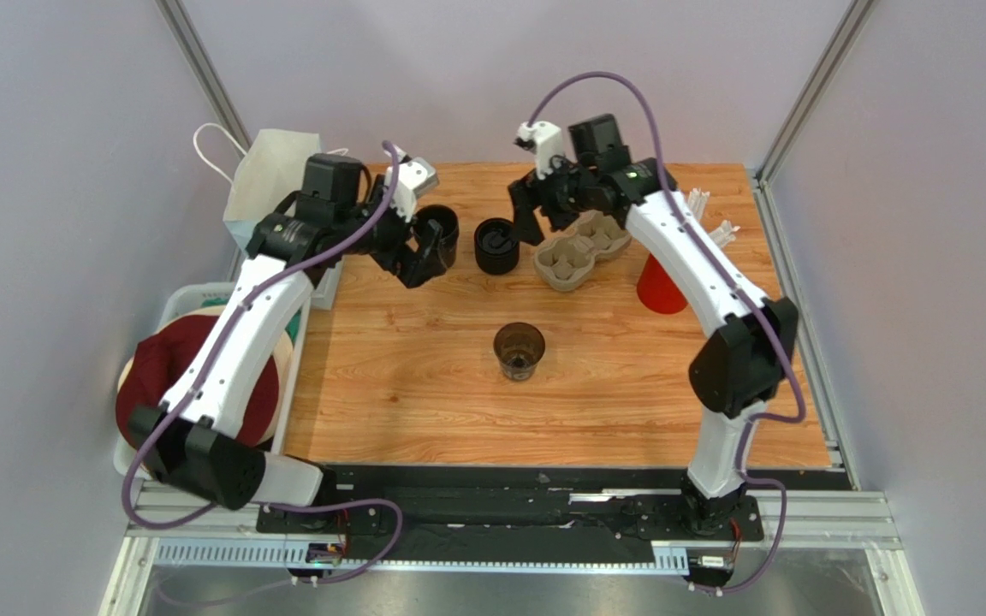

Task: Pack the takeout coffee

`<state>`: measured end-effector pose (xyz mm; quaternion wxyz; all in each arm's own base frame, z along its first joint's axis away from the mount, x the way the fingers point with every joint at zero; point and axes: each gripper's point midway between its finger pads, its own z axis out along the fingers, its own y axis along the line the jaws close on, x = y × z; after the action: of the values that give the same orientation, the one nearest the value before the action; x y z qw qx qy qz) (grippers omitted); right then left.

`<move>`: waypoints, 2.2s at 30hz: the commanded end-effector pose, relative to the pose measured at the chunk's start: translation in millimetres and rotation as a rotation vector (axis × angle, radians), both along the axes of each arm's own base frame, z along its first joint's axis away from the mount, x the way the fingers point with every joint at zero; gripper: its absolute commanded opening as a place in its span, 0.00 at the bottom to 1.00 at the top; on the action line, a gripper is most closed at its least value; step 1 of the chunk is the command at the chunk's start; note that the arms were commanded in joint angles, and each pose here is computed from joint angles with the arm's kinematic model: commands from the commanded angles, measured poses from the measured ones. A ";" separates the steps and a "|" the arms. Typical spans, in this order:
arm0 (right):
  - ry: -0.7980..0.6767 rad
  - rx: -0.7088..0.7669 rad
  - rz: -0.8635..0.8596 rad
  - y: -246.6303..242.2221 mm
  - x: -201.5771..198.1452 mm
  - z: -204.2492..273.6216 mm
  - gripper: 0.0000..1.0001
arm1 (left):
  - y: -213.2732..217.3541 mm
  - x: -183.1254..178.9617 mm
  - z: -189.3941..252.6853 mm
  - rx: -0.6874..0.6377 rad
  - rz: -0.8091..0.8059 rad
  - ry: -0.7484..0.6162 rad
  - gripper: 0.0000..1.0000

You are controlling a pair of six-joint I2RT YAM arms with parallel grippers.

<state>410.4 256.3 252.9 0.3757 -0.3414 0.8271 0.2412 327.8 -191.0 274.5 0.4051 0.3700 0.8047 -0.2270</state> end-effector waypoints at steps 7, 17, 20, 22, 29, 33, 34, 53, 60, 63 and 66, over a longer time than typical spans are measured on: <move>-0.042 -0.181 0.059 64.1 50.6 -60.7 0.67 | 56.7 -39.7 38.8 0.050 0.105 -0.157 0.99; -0.078 -0.304 0.149 76.7 34.4 -106.8 0.56 | 101.0 -41.3 41.1 0.110 0.283 -0.229 0.99; -0.101 -0.314 0.138 77.7 41.5 -111.6 0.56 | 101.8 -42.6 41.1 0.102 0.286 -0.226 0.99; -0.103 -0.321 0.139 77.9 44.6 -115.7 0.56 | 102.2 -43.1 40.4 0.099 0.288 -0.224 0.99; -0.127 -0.276 0.170 87.9 43.1 -106.3 0.56 | 106.0 -45.2 41.7 0.084 0.300 -0.231 0.99; -0.176 -0.288 0.141 88.4 53.1 -99.3 0.57 | 107.4 -44.0 39.1 0.082 0.304 -0.224 0.99; -0.175 -0.300 0.135 87.7 56.0 -103.6 0.58 | 107.1 -44.1 39.1 0.080 0.304 -0.223 0.99; -0.141 -0.352 0.152 88.7 63.2 -142.6 0.48 | 107.6 -44.8 35.4 0.058 0.306 -0.212 0.99; -0.145 -0.332 0.161 90.2 60.7 -136.0 0.36 | 107.0 -43.8 33.7 0.054 0.306 -0.207 0.99; -0.147 -0.332 0.156 89.4 62.0 -135.2 0.34 | 107.0 -43.8 32.8 0.053 0.305 -0.205 0.99; -0.152 -0.331 0.141 88.4 66.1 -134.5 0.37 | 107.3 -43.5 31.8 0.053 0.307 -0.202 0.99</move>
<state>463.4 335.8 95.0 0.3188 -0.4740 0.8149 0.0982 283.5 -83.6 299.1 0.4883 0.2788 0.8210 -0.0989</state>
